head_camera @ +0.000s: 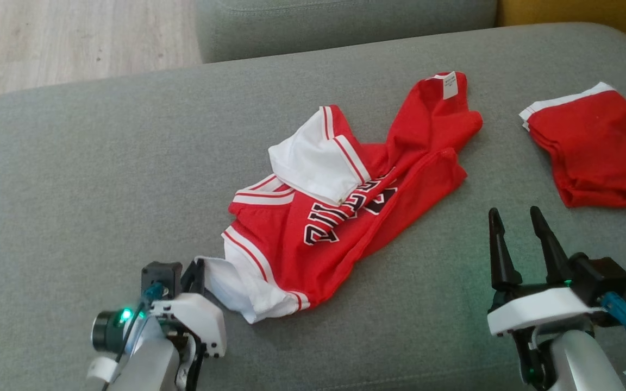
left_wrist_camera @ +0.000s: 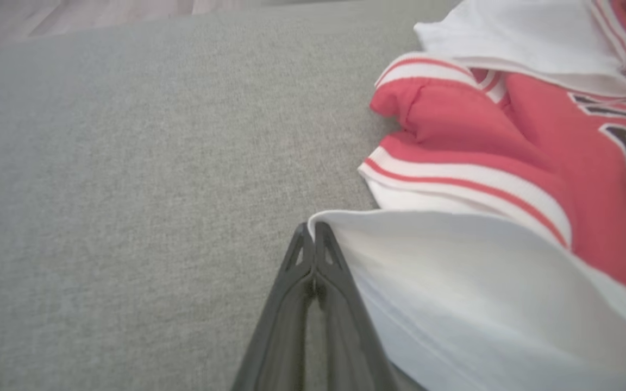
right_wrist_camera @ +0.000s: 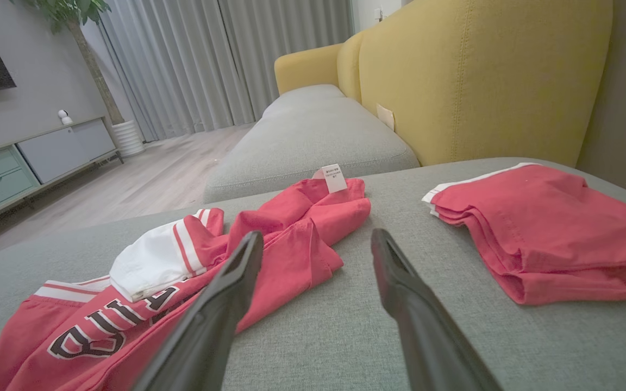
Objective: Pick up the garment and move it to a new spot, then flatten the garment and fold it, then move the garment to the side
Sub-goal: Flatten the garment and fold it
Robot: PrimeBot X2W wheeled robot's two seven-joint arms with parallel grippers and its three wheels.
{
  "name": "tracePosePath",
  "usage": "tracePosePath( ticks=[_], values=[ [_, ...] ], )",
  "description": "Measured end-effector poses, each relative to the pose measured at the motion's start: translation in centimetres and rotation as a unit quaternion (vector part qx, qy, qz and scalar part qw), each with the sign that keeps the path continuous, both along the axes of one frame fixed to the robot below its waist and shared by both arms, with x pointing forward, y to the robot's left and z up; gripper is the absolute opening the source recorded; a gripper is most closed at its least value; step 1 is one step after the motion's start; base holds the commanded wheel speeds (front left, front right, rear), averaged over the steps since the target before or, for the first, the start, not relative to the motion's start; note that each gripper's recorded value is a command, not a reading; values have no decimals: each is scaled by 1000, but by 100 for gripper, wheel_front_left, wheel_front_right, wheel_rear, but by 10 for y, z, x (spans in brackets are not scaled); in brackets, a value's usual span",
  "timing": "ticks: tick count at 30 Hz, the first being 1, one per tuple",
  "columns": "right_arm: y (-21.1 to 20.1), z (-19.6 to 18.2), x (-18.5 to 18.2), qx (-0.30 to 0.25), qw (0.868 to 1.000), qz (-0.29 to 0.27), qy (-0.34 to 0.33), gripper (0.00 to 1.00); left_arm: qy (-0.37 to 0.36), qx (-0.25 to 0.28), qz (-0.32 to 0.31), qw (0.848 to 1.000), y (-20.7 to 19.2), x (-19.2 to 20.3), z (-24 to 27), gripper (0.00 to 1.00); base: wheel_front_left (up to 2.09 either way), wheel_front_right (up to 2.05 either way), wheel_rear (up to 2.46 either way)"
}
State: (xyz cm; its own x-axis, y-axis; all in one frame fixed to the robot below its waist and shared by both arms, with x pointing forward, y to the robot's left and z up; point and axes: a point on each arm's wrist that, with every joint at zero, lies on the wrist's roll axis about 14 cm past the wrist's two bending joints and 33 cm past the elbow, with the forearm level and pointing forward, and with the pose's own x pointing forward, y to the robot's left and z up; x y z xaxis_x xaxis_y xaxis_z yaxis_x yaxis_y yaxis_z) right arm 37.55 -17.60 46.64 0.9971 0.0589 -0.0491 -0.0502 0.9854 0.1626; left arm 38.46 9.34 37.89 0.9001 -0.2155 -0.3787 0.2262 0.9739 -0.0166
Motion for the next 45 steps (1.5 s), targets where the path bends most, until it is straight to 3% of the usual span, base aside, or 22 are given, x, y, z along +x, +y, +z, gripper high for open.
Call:
tracePosePath(
  ticks=[7,21,26,32,38,45],
  values=[
    [3,3,3,1,1000,4,-4,100,-72,-24,21,997,4,15,42,0,0,0,0],
    [19,-10,9,0,999,30,30,100,-231,-45,94,967,45,8,135,0,0,0,0],
    [11,-33,16,3,996,18,84,100,-220,-50,89,970,44,1,127,0,0,0,0],
    [19,-24,68,1,994,27,105,100,-194,-49,78,977,41,-3,110,0,0,0,0],
    [17,-42,95,-68,984,46,157,100,-186,-48,76,978,41,0,104,0,0,0,0],
    [18,-62,102,-83,976,53,192,100,-183,-55,77,979,40,3,104,0,0,0,0]
  ],
)
